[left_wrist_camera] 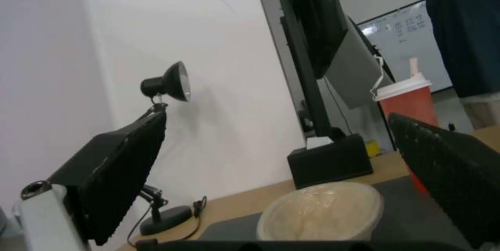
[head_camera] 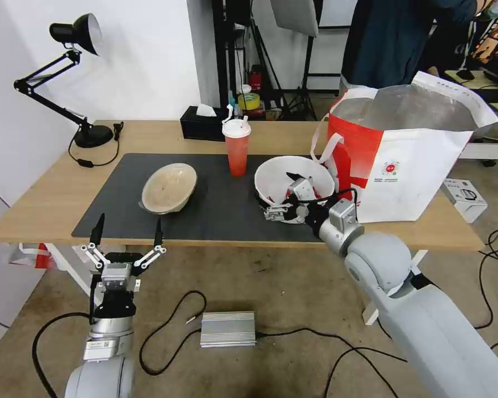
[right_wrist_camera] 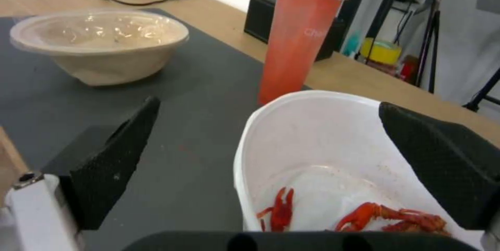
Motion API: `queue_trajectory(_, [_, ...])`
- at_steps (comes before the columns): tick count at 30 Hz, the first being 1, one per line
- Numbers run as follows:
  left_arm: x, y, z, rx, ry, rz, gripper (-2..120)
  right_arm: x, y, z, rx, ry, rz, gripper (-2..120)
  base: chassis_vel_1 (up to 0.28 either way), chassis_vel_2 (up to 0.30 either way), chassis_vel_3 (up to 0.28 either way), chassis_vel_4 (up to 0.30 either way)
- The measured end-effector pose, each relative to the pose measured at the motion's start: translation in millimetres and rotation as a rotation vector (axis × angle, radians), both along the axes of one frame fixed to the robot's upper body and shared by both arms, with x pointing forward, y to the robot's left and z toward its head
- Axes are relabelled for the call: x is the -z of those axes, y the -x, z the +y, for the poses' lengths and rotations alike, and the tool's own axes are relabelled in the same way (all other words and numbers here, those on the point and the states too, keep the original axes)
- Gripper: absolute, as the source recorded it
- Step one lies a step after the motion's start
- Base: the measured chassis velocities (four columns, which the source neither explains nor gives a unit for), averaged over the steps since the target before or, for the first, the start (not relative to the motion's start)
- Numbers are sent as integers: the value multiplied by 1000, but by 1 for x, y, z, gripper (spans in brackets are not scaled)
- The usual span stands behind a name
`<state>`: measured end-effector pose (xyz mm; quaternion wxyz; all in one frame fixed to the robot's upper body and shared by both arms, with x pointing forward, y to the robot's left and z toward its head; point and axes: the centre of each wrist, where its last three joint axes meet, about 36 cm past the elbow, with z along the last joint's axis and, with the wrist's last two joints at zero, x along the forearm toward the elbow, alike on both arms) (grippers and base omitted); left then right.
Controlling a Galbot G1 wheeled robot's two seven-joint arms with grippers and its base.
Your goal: Pick up the trash from the table and place it into the takeout bag.
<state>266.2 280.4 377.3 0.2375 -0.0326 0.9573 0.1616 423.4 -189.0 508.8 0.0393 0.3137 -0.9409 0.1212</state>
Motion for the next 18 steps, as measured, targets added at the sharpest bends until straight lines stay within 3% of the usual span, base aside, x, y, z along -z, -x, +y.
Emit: queue_trajectory(18, [0,-1,0,-1,-1,-4,100,12,-2,3,-6,17,19,100,0,0,0,0])
